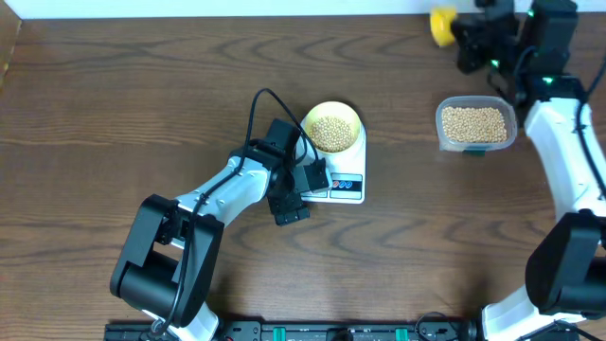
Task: Scoop item into bowl and weigh 50g on scale
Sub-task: 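Carry the scoop with the right gripper back over the soybean tub, then lower the scoop into the tub and open the right gripper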
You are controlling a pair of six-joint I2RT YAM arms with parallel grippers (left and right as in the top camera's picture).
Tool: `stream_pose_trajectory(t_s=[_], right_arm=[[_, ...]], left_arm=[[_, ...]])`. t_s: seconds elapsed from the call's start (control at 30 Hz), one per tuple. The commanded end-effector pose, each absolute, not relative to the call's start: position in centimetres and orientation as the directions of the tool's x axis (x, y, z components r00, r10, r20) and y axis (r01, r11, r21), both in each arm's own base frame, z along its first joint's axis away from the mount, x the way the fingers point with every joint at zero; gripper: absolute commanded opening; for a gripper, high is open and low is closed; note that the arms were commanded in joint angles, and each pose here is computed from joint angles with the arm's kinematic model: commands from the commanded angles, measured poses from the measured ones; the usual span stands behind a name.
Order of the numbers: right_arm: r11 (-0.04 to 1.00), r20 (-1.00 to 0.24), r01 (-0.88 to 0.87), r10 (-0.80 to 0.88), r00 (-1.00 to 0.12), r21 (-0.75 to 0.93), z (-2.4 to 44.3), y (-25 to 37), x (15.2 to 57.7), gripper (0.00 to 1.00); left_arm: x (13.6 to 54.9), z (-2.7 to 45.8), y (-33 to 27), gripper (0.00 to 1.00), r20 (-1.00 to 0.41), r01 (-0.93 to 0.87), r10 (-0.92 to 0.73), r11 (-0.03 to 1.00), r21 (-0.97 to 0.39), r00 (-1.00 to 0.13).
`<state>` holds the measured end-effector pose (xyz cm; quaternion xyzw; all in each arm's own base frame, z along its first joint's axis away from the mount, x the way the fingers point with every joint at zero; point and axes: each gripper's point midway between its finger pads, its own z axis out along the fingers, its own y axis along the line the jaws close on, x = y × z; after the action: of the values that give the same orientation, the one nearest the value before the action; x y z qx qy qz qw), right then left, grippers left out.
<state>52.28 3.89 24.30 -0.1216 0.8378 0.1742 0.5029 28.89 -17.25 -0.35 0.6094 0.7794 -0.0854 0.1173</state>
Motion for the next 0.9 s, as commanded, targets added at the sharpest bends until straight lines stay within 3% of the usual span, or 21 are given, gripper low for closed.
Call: stream_pose_trajectory(t_s=[0.0, 0.1, 0.2, 0.43, 0.8, 0.87], right_arm=[[0.878, -0.756, -0.230, 0.197, -0.624, 0.419, 23.8, 1.4, 50.2, 0.01], [0.882, -0.649, -0.126, 0.230, -0.725, 0.453, 22.9, -1.0, 47.7, 0.01], [0.932, -0.589, -0.033, 0.201, -0.783, 0.362, 21.5, -3.9, 45.7, 0.01], [0.963, -0.449, -0.022, 0.105, -0.887, 0.270, 16.8, -5.1, 43.1, 0.01], [0.929, -0.420, -0.054, 0.114, -0.900, 0.367, 13.5, -3.9, 45.0, 0.03], [0.922, -0.422, -0.061, 0.115, -0.899, 0.382, 13.6, -3.6, 45.0, 0.08]], left_arm=[[27.2, -2.4, -17.3, 0.98, -0.257, 0.978, 0.944, 0.201, -0.053, -0.208], [27.2, -2.4, -17.3, 0.97, -0.258, 0.978, 0.944, 0.201, -0.053, -0.208], [27.2, -2.4, -17.3, 0.98, -0.258, 0.978, 0.944, 0.201, -0.053, -0.208], [27.2, -2.4, -17.3, 0.98, -0.257, 0.978, 0.944, 0.201, -0.053, -0.208], [27.2, -2.4, -17.3, 0.98, -0.257, 0.978, 0.944, 0.201, -0.053, -0.208], [27.2, -2.4, -17.3, 0.97, -0.257, 0.978, 0.944, 0.201, -0.053, -0.208]])
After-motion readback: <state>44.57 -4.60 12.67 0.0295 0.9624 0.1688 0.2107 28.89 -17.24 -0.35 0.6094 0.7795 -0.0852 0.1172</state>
